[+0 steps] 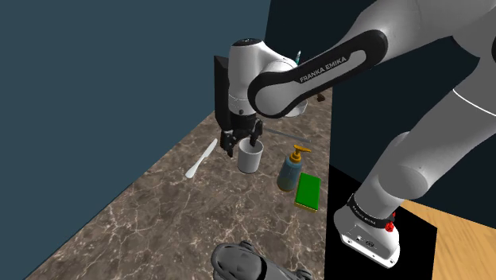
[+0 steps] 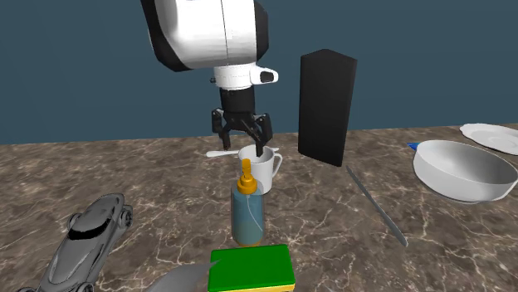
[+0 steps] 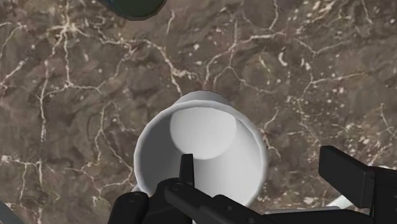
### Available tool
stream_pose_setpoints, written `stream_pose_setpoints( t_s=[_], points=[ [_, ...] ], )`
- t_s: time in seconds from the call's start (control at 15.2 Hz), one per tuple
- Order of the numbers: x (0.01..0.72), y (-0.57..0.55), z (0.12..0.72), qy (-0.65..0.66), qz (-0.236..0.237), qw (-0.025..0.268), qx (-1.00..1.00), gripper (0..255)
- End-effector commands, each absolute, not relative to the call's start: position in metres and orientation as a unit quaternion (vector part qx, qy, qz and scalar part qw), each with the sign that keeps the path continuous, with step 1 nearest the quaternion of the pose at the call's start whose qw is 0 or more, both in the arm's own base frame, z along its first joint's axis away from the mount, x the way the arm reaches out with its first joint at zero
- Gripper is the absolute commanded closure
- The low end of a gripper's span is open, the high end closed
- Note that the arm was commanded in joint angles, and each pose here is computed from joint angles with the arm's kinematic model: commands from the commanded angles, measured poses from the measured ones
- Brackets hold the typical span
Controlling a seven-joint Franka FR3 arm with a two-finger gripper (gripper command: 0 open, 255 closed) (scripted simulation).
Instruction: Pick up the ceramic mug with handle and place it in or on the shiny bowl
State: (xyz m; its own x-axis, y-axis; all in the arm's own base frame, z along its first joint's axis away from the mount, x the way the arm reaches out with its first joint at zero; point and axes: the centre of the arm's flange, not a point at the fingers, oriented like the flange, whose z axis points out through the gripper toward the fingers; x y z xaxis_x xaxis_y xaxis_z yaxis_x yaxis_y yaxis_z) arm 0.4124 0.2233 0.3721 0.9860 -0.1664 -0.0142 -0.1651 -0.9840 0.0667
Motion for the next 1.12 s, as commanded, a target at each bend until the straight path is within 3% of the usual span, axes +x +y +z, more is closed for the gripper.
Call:
stream_pose_setpoints(
  t_s=[0.0, 0.66, 0.73, 1.06],
  points=[
    [0.411, 0.223, 0.361, -0.083, -0.010, 0.033, 0.996, 0],
    [0.411, 0.223, 0.348, -0.083, -0.010, 0.033, 0.996, 0],
    [0.411, 0.223, 0.348, -0.083, -0.010, 0.033, 0.996, 255],
    [0.411, 0.223, 0.348, -0.083, -0.010, 0.033, 0.996, 255]
  ],
)
